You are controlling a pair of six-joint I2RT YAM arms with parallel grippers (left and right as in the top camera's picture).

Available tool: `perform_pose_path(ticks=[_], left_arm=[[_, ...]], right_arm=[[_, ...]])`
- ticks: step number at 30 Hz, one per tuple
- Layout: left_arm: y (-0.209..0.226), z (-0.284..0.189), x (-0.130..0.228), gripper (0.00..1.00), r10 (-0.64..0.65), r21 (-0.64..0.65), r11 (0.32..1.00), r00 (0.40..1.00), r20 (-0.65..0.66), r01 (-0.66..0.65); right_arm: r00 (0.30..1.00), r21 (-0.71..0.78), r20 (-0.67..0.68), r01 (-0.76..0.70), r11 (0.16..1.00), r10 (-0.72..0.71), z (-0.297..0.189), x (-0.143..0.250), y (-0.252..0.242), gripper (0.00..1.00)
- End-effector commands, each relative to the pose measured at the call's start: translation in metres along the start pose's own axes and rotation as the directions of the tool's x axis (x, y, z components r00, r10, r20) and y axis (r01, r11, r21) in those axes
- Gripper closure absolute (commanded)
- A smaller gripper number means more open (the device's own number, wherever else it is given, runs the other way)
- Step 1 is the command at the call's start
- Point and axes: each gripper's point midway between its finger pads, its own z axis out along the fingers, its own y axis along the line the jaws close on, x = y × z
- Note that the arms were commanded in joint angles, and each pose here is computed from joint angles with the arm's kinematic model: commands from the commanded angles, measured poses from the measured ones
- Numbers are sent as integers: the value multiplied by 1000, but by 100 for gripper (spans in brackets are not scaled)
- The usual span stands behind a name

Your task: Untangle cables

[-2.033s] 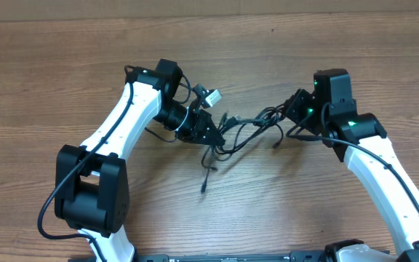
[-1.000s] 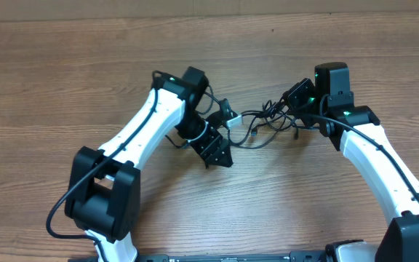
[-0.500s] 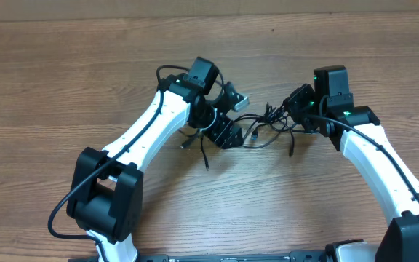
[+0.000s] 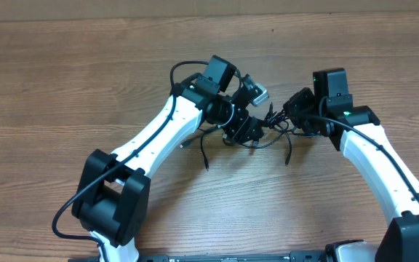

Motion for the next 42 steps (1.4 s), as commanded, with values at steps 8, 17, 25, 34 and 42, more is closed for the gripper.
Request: perform_pose_path(ticks=[8,17,25,34,42], left_arm=[[0,5,-10,39,10,-5,1000,1000,22,-9],[15,28,-5,48,-41,6,999,999,10,41],[16,38,-10,46,-39,46,998,999,37,37],[17,38,-10,96,-59,44,997,998,35,57],[28,33,1,96,-103,8,995,995,3,103]], right_arm=[[997,-51,-80,-7,999,3,-2,13,9,96],[993,-65,-120,-10,998,2,-3,20,11,96],[993,-62,-122,-11,998,3,-3,20,11,96],[992,-49,-126,-2,999,-4,-3,22,7,96],[996,57,-93,13,998,-8,-3,19,-16,96]])
